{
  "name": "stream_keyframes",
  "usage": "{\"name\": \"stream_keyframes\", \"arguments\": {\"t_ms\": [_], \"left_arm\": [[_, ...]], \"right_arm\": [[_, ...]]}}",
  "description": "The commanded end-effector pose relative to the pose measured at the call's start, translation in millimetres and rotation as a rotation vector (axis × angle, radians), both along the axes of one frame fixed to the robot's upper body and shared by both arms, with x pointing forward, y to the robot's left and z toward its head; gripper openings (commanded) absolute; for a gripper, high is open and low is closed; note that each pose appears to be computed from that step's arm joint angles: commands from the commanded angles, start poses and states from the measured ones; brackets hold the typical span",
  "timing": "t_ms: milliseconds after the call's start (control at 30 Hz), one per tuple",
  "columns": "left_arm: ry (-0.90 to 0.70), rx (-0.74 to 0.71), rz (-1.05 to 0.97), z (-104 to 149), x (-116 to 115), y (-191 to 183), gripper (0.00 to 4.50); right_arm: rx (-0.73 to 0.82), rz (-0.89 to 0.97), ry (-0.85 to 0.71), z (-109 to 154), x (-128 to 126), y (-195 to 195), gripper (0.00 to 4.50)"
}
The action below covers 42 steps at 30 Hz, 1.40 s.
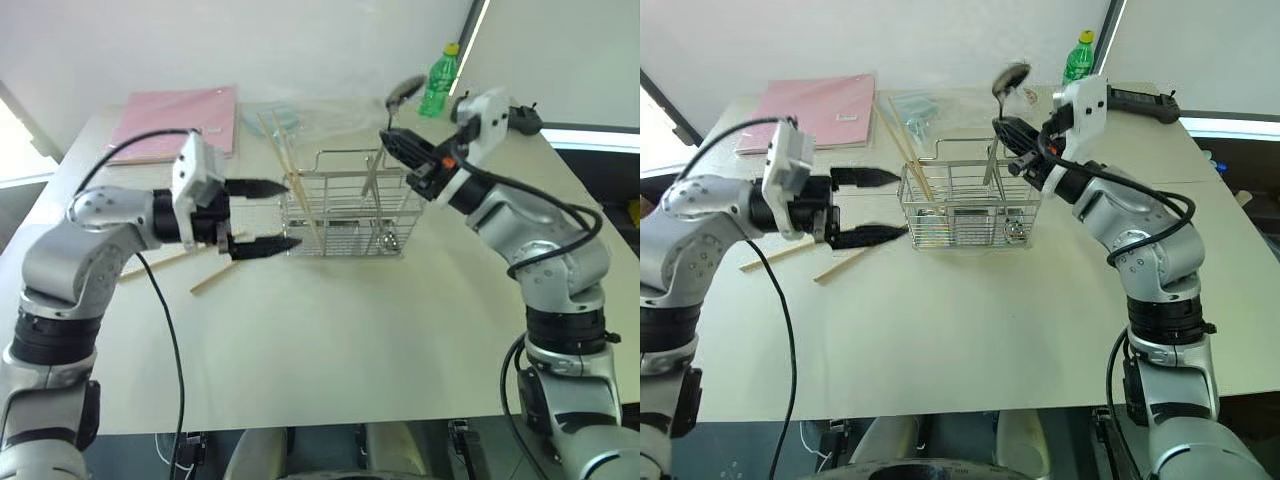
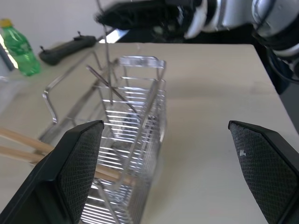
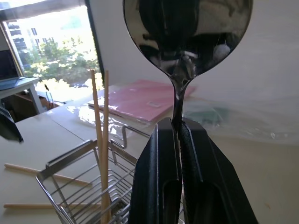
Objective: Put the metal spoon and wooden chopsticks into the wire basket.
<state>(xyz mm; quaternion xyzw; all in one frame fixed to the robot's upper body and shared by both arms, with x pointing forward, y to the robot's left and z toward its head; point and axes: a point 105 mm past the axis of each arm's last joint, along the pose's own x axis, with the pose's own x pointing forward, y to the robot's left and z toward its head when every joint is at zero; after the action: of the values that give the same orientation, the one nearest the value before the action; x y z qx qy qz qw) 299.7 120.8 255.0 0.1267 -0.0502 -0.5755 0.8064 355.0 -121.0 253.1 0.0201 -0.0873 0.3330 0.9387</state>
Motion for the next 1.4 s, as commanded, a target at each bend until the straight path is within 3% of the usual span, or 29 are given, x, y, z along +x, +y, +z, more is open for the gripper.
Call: {"name": "stream_keyframes", "arguments": {"t_ms": [33, 200, 467, 600, 1033, 1400], "left_arm": [[-0.073, -0.027, 0.046, 15, 5, 5, 4.50], [-0.084, -0.039, 0.060, 16, 10, 6, 4.50], [-0.085, -0.038, 0.045, 13, 10, 4, 4.50], [-0.086, -0.038, 0.038, 12, 11, 3, 4.50], [-0.101, -0.032, 0.036, 16, 11, 4, 4.50], [-0.103, -0.023, 0.032, 15, 11, 5, 4.50]], "right_arm": [[0.012, -0.039, -0.065, 12, 0, -9, 0.03], [0.014, -0.089, -0.078, 14, 3, -19, 0.03], [0.104, -0.077, -0.175, 68, -4, -21, 0.03], [0.121, -0.049, -0.198, 82, -11, -14, 0.03], [0.034, -0.086, -0.186, 73, -17, -26, 0.03], [0.050, -0.080, -0.142, 75, -38, -38, 0.03]]}}
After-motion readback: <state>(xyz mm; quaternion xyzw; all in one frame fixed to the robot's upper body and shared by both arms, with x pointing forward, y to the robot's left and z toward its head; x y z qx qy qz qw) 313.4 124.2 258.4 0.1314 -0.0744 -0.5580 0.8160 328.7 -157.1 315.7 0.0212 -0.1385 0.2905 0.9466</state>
